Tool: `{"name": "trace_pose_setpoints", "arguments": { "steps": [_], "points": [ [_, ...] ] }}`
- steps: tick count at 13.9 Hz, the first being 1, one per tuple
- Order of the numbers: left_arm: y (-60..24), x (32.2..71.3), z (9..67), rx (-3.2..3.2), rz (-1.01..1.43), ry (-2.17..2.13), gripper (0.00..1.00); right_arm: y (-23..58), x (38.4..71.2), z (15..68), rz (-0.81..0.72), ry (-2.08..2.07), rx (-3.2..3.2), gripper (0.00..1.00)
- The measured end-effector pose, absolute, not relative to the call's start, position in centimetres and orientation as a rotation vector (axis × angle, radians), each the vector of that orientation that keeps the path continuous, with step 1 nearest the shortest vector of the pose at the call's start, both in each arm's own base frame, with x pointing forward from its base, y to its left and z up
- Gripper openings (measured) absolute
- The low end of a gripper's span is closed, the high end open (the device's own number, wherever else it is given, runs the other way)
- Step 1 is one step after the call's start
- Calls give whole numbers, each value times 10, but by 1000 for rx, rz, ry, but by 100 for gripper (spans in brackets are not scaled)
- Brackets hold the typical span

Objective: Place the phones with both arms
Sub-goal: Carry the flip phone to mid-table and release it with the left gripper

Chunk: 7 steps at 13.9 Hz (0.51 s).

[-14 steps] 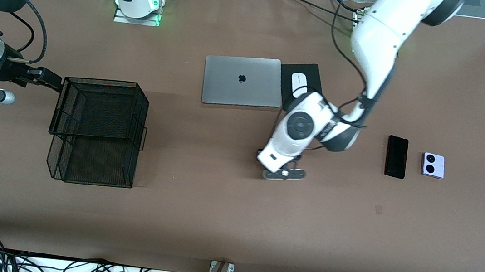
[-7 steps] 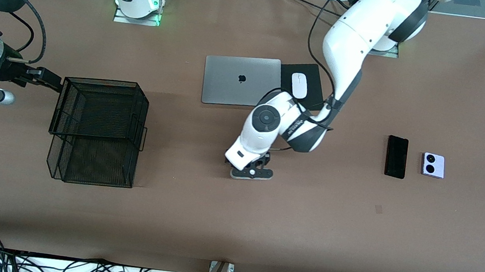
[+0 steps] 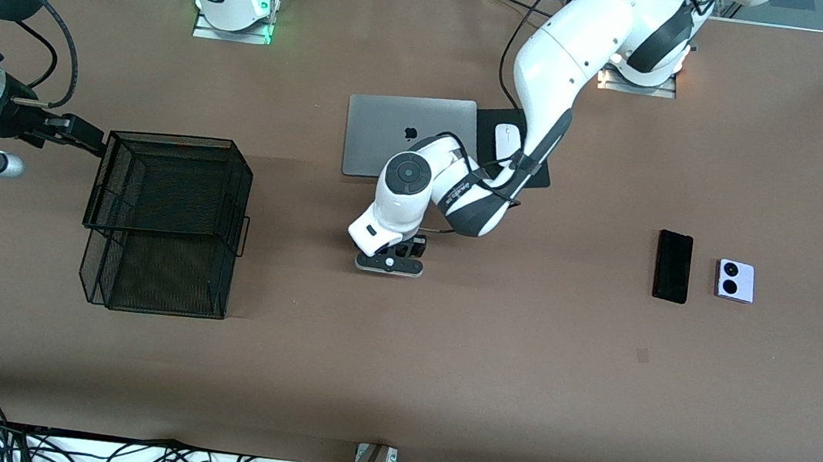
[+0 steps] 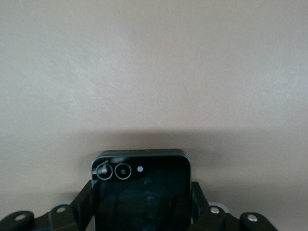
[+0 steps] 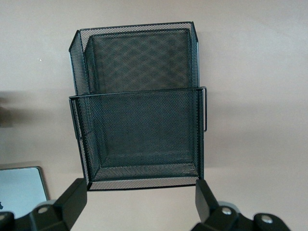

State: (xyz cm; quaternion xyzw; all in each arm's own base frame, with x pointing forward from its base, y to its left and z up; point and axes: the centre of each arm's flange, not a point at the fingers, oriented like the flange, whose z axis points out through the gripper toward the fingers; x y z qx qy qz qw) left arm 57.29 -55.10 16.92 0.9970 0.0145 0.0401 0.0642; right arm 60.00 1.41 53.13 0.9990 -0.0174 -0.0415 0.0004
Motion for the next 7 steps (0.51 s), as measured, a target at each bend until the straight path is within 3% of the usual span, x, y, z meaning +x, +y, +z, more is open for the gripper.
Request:
{"name": "trace_pose_setpoints", "arguments": {
  "steps": [3,5,7],
  "points": [
    [-551,574,170,3006,125,76,81,14,600,531,-130,-55,3138,100],
    [-551,577,172,2995,138,104,97,14,600,531,-130,-55,3138,100],
    [-542,586,177,3009,116,144,100,14,600,531,-131,-55,3138,100]
  ]
}}
